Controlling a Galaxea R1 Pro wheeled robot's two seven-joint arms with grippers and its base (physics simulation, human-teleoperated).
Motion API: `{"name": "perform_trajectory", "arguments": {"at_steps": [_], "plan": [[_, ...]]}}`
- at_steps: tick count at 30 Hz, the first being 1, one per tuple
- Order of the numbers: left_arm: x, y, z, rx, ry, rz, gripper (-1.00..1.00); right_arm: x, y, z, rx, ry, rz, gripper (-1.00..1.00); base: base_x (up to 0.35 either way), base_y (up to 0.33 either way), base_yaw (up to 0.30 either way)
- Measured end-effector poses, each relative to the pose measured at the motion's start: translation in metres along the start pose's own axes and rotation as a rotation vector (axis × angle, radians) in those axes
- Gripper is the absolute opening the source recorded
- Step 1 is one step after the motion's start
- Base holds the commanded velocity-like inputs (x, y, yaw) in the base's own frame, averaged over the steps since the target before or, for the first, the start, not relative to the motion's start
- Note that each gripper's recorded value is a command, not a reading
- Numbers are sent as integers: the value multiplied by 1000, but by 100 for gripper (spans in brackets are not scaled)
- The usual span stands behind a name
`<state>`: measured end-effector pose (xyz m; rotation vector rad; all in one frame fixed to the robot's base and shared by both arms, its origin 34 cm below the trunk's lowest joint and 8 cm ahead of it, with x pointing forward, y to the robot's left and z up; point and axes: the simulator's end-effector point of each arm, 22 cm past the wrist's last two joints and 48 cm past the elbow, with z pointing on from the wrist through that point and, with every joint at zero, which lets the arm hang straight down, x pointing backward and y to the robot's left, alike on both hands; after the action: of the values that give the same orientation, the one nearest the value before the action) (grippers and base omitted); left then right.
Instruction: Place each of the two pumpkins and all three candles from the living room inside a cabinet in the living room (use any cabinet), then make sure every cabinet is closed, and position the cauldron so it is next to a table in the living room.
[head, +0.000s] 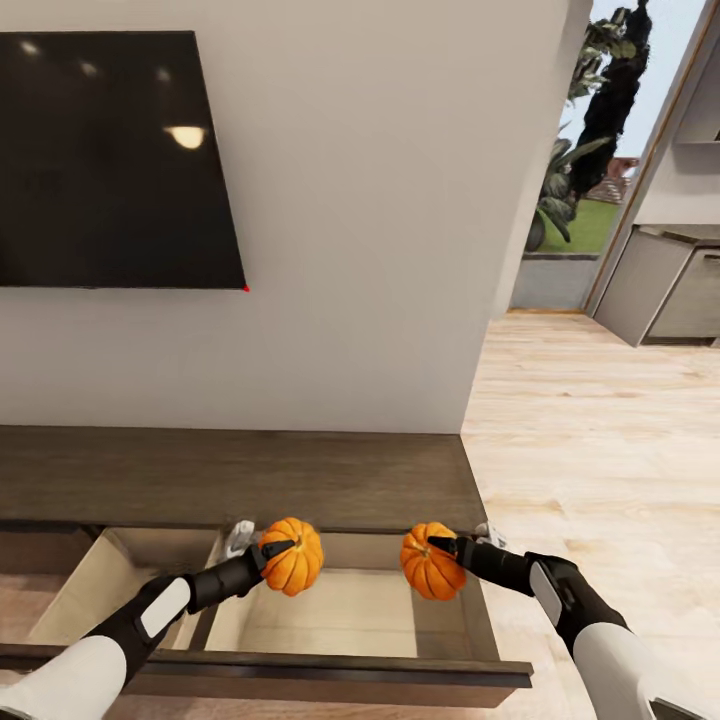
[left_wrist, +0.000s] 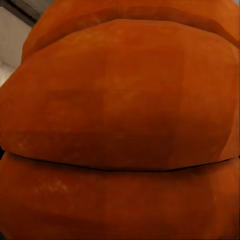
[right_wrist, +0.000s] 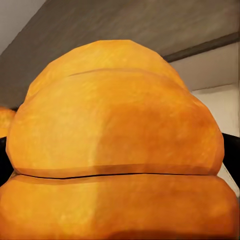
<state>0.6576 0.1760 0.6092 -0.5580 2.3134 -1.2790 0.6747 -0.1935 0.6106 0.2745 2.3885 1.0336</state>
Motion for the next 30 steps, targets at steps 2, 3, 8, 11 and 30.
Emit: {"name": "perform_trajectory", "arguments": {"at_steps": [2, 3, 8, 11, 30], "plan": [[1, 17, 2, -37, -63, 27, -100, -1, 0, 0, -1, -3, -1, -100, 0, 0, 0], [-5, 19, 2, -39, -99, 38, -100, -1, 0, 0, -1, -4, -1, -100, 0, 0, 0], [-8, 17, 2, -33, -119, 54, -100, 29, -12, 10, 3, -15, -14, -100, 0, 0, 0], [-9, 17, 2, -34, -118, 57, -100, 31, -13, 11, 4, -23, -18, -100, 0, 0, 0], [-16, 19, -4, -35, -130, 58, -100, 31, -15, 11, 12, -23, -24, -100, 0, 0, 0]]}}
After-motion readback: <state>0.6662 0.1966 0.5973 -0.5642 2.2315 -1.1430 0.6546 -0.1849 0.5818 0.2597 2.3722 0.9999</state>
